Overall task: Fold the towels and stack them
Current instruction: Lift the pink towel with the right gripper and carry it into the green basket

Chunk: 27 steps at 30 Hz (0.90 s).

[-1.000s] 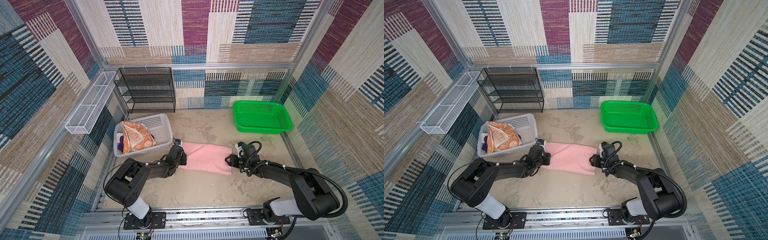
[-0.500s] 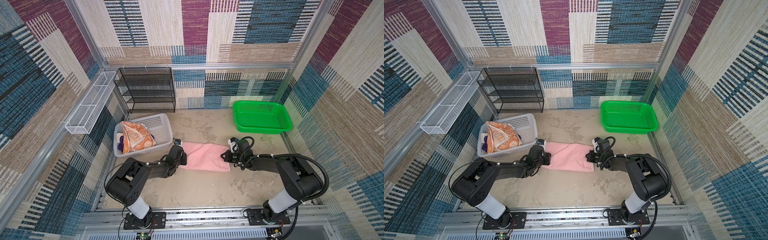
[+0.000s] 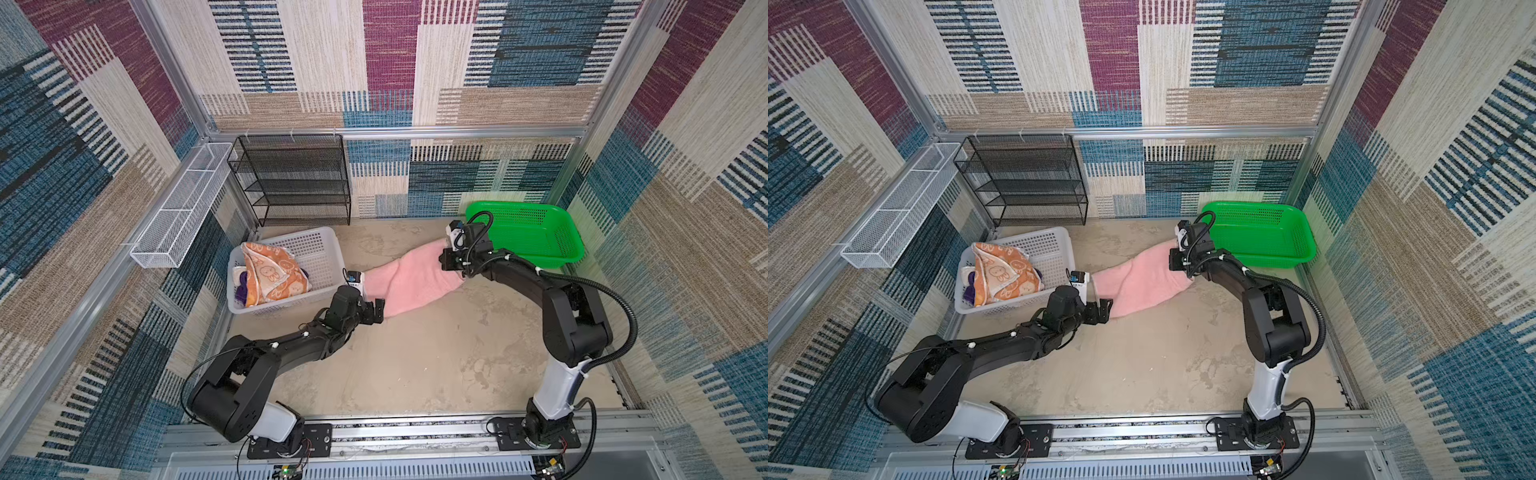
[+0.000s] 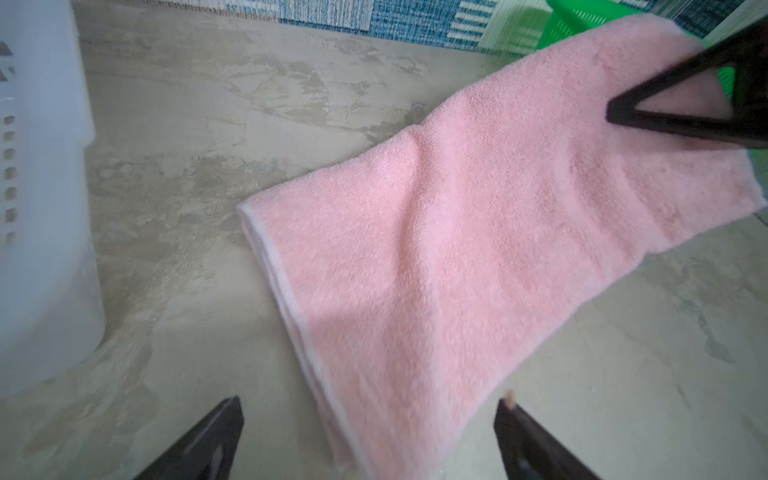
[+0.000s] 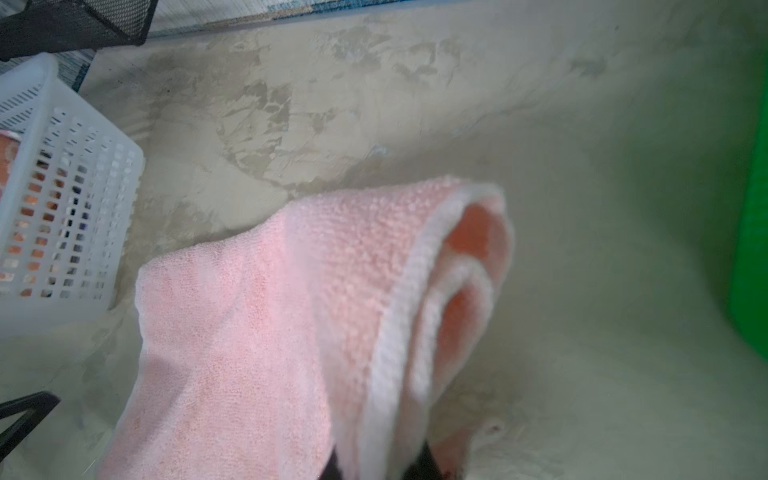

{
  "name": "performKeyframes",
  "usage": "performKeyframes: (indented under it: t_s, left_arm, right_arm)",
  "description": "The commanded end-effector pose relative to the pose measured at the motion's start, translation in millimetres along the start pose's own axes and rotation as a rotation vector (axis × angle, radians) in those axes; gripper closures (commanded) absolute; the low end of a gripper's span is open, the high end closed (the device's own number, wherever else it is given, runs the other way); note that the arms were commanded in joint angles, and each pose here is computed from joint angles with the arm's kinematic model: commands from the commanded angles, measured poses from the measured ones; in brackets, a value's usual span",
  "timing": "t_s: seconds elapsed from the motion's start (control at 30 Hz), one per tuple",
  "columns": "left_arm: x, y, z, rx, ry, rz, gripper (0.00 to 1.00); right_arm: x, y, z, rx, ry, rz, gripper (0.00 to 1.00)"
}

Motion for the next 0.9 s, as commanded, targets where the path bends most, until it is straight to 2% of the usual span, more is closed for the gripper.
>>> performKeyframes:
  t_s: [0.0, 0.13, 0.43, 0.73, 0.87]
  left_arm:
    - [-0.6, -0.4, 8.7, -0.008, 0.004, -0.035, 0.01]
    - [0.5, 3.3, 16.6, 0.014, -0.004, -0.043, 0.01]
    - [-3.2, 7.5, 21.0, 0.042, 0.010, -0.052, 0.01]
    - [-6.8, 9.7, 23.0, 0.055, 0.024, -0.058, 0.01]
    - [-5.3, 10.5, 24.8, 0.062, 0.020, -0.059, 0.01]
  right_arm:
    - [15.7, -15.1, 4.5, -0.053, 0.060, 0.062, 1.00]
    - [56.4, -24.1, 10.2, -0.085, 0.025, 0.085, 1.00]
    - [120.0, -52.4, 31.3, -0.139, -0.050, 0.098, 1.00]
    - [157.3, -105.7, 69.4, -0.194, -0.143, 0.044, 1.00]
    - [164.3, -141.3, 84.7, -0.275, -0.176, 0.006, 1.00]
Point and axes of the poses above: each gripper's point midway between its finger pads, its own z axis back along the fingers, its own y axis along the line the jaws close on, x = y × z, the point moved 4 cm from there along z, back along the fingers, and after that the axes turned 7 degrees about -z, right-handed, at the moved point
